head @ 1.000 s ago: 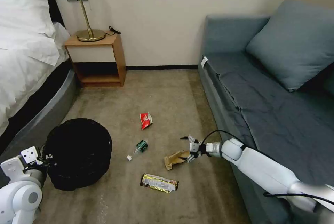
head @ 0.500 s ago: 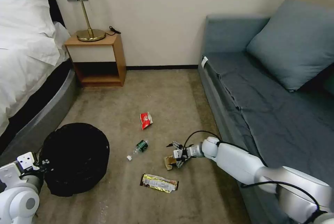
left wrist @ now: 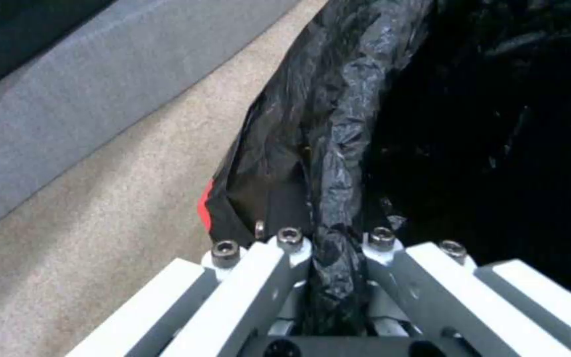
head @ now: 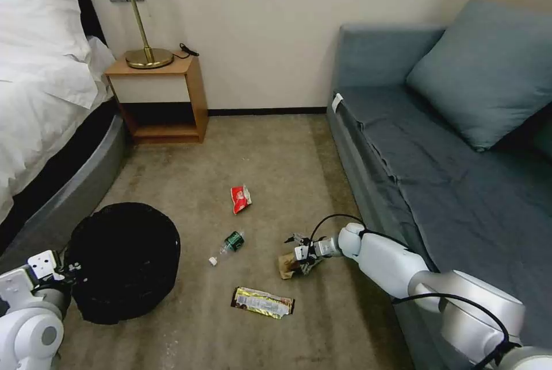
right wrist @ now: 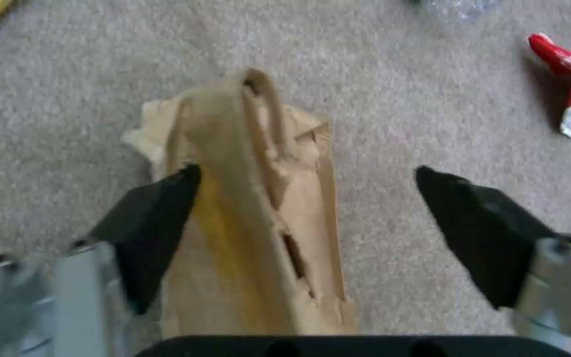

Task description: Pick up the trash bin, then pick up the garbage on the floor and place it into the trash bin.

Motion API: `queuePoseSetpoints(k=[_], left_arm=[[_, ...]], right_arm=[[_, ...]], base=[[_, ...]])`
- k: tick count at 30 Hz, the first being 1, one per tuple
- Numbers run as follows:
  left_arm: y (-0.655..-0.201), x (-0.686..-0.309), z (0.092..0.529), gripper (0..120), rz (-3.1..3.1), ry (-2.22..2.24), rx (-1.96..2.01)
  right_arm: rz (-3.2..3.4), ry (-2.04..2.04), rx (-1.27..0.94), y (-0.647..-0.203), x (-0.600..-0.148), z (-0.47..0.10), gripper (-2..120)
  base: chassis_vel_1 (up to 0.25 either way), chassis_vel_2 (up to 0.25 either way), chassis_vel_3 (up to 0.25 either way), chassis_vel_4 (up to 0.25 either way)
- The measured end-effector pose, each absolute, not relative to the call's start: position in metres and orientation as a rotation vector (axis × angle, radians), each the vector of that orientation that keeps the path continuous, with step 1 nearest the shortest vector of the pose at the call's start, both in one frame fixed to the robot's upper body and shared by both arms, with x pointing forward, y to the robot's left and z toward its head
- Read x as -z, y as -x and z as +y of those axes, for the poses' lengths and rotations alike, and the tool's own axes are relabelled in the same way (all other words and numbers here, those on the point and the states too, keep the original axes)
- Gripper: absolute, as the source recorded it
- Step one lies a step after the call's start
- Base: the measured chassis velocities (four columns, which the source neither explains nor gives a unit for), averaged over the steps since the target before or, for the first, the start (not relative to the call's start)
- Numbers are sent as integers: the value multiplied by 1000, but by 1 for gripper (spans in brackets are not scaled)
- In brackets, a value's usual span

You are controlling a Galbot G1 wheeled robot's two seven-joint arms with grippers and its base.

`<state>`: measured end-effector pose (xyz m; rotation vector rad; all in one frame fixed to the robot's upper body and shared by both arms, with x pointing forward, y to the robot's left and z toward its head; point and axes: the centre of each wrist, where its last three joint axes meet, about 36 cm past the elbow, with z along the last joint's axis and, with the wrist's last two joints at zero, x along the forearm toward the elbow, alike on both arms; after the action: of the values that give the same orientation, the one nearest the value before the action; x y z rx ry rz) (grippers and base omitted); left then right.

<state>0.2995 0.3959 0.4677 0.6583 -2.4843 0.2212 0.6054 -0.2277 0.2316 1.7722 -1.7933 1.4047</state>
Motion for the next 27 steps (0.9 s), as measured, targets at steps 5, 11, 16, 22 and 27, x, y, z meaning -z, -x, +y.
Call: queuePoseSetpoints(k=[5,11,16,22,27], left_arm=[[-300,-466,393,2,-2484,-654,-224],[-299,-466,392,2,-2486,-654,-218],[-298,-467,392,2,-2488,-656,-217],[-299,-467,391,2,-2489,-654,-217],[-301,-467,390,2,-2492,-650,-217]], right_arm=[[-1791,-1781,-1407,-605,-233,-227,64],[-1777,-1791,-1399,-603,-232,-229,41],[-1777,-1793,-1389,-599,-228,-233,22],[-1785,-1794,-1387,-598,-228,-237,7],[-1842,-1787,-1368,-597,-234,-243,1]], base=[[0,0,0,0],[0,0,0,0],[0,0,0,0],[0,0,0,0],[0,0,0,0]])
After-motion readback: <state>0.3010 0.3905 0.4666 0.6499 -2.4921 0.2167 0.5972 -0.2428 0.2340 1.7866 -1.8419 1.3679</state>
